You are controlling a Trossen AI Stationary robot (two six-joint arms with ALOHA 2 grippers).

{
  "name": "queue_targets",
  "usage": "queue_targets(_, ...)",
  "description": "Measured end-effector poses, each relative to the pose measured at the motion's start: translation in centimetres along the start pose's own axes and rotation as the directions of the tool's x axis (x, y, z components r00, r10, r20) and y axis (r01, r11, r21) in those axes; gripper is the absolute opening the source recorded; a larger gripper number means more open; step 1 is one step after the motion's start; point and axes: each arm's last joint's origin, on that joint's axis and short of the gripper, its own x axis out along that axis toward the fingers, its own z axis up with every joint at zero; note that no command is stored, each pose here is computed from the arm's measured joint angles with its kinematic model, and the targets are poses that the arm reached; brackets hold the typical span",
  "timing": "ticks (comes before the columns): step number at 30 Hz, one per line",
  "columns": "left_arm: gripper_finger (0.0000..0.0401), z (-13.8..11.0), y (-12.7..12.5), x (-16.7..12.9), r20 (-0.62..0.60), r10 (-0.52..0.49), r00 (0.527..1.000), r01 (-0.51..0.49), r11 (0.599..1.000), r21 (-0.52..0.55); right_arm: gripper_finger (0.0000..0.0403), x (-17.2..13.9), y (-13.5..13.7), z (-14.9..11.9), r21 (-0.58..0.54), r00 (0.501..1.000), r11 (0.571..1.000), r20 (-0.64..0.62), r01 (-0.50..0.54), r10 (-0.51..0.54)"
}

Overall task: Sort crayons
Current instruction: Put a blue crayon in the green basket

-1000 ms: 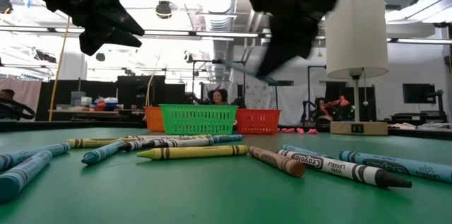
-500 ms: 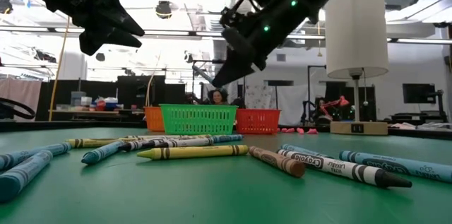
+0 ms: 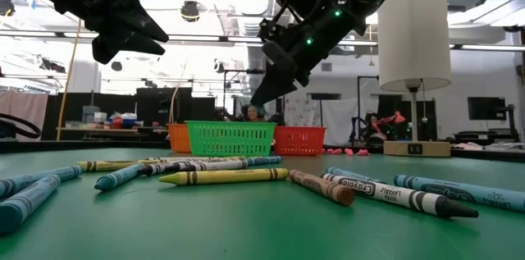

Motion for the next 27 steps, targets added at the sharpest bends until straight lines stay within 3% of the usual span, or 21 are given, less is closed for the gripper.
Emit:
queue_targets(7, 0.0131, 0.0, 0.0, 0.0, 0.0, 0.0, 1.0, 0.0, 1.0, 0.0, 0.0063, 0.0, 0.0, 0.0, -0.003, 1.0, 1.0, 0.002, -0.003, 0.003)
queue_targets(9, 0.0131, 0.0, 0.0, 0.0, 0.0, 0.0, 1.0, 0.0, 1.0, 0.0, 0.0063, -0.4, 0.5, 0.1, -0.001, 0.999, 0.999, -0.005, -0.051, 0.051)
queue_targets(12, 0.0131, 0.0, 0.0, 0.0, -0.002, 0.001, 1.0, -0.001, 1.0, 0.001, 0.0064, -1.4, 1.4, 0.1, 0.061, 0.992, 0.991, -0.034, -0.121, 0.123)
queue_targets(15, 0.0131, 0.0, 0.0, 0.0, -0.003, 0.002, 1.0, -0.002, 1.0, 0.002, 0.0064, -2.0, 2.9, -0.6, 0.197, 0.98, 0.97, -0.112, -0.14, 0.164)
queue_targets(18, 0.0131, -0.1, 0.0, 0.0, -0.006, 0.004, 1.0, -0.004, 1.0, 0.004, 0.0064, -2.6, 4.9, -1.6, 0.216, 0.946, 0.954, -0.203, -0.21, 0.255)
queue_targets(23, 0.0131, -0.1, 0.1, 0.0, -0.003, 0.009, 1.0, -0.009, 1.0, 0.018, 0.0064, -3.3, 8.3, -2.6, -0.056, 0.931, 0.954, -0.244, -0.293, 0.271)
queue_targets(27, 0.0131, 0.0, 0.1, 0.0, -0.001, 0.012, 1.0, -0.012, 1.0, 0.018, 0.0064, -3.5, 8.6, -2.5, -0.3, 0.962, 0.925, -0.208, -0.234, 0.176)
